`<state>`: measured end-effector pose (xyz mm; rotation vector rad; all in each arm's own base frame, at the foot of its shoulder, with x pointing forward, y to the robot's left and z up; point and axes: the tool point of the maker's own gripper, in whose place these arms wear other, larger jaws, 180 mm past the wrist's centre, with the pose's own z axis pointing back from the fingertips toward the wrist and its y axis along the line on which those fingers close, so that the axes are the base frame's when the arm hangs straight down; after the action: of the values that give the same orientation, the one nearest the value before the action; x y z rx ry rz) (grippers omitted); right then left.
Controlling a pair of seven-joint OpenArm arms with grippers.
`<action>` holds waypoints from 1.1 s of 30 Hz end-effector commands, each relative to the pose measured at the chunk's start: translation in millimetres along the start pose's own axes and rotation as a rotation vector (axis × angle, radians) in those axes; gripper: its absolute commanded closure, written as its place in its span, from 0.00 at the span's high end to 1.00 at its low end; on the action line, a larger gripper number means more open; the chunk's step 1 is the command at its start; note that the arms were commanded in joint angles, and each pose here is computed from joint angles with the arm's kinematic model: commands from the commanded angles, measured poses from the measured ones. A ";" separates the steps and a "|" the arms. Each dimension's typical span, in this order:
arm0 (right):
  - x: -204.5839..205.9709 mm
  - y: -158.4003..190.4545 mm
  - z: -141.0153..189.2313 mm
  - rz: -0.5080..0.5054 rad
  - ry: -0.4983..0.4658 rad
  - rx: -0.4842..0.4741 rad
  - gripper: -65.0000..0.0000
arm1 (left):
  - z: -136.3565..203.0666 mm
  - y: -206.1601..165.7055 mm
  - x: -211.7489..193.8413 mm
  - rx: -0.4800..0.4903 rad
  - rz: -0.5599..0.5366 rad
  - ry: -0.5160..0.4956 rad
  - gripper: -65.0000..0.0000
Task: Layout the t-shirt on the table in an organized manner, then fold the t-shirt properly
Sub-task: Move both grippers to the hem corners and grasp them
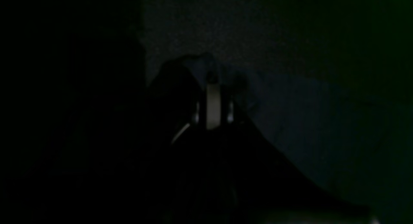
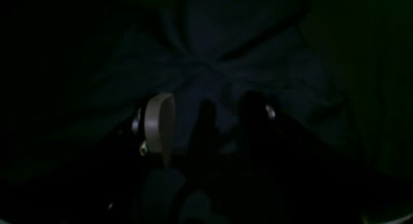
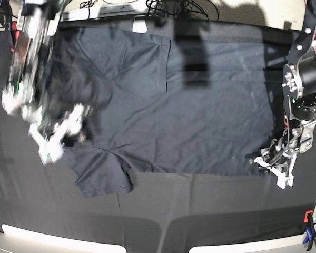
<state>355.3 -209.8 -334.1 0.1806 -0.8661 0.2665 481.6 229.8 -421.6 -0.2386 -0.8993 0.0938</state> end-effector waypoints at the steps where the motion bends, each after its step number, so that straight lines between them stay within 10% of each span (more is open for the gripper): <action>1: 24.4 -16.4 0.6 0.005 -0.042 -0.019 0.51 | 1.5 1.7 23.7 0.001 -0.010 -0.039 0.00; 11: 53.3 -102.2 -34.6 -0.183 0.072 -0.043 0.51 | 1.4 1.4 24.1 0.000 -0.010 -0.040 0.00; 33: 22.6 -125.1 -95.2 -0.229 0.201 -0.162 0.51 | 3.3 7.0 -0.2 0.009 -0.001 -0.038 0.00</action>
<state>456.9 -297.0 -408.2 0.0946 -0.5894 -0.0044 471.8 231.5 -430.7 -0.2431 -0.9298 0.1106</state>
